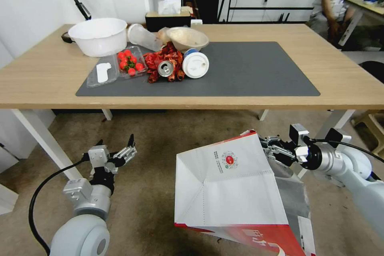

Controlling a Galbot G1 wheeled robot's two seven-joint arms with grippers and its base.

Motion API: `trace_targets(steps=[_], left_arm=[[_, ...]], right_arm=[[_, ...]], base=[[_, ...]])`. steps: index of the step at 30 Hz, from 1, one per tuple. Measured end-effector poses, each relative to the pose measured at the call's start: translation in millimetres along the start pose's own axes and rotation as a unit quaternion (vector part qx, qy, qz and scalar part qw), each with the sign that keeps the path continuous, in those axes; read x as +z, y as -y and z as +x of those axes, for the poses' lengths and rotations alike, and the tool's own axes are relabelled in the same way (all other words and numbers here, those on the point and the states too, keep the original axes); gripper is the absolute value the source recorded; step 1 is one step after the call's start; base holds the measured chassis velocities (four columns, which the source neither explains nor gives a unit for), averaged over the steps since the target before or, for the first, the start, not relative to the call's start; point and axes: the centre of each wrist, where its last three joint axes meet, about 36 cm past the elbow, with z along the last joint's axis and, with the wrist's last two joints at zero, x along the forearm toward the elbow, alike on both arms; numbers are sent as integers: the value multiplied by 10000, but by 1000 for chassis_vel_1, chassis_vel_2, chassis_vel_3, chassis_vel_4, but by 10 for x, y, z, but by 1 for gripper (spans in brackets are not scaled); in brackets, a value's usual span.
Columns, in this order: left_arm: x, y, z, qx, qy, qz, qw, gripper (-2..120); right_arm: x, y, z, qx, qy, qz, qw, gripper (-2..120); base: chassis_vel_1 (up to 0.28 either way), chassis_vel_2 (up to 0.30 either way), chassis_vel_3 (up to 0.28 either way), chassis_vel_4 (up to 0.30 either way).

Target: Pick up the food delivery bag from the floor and place it on the table.

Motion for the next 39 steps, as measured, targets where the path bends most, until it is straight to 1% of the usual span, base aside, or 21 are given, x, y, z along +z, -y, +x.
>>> trace_targets(steps=[21,39], left_arm=[[-38,24,41,54,26,49,10000,100],[-42,16,34,37,44,-30,10000,100]], right_arm=[[-1,-29,-12,-65,-26,-3,10000,0],[-34,-22,-10,-67,-38,26,10000,0]], base=[[0,0,0,0],[0,0,0,0]])
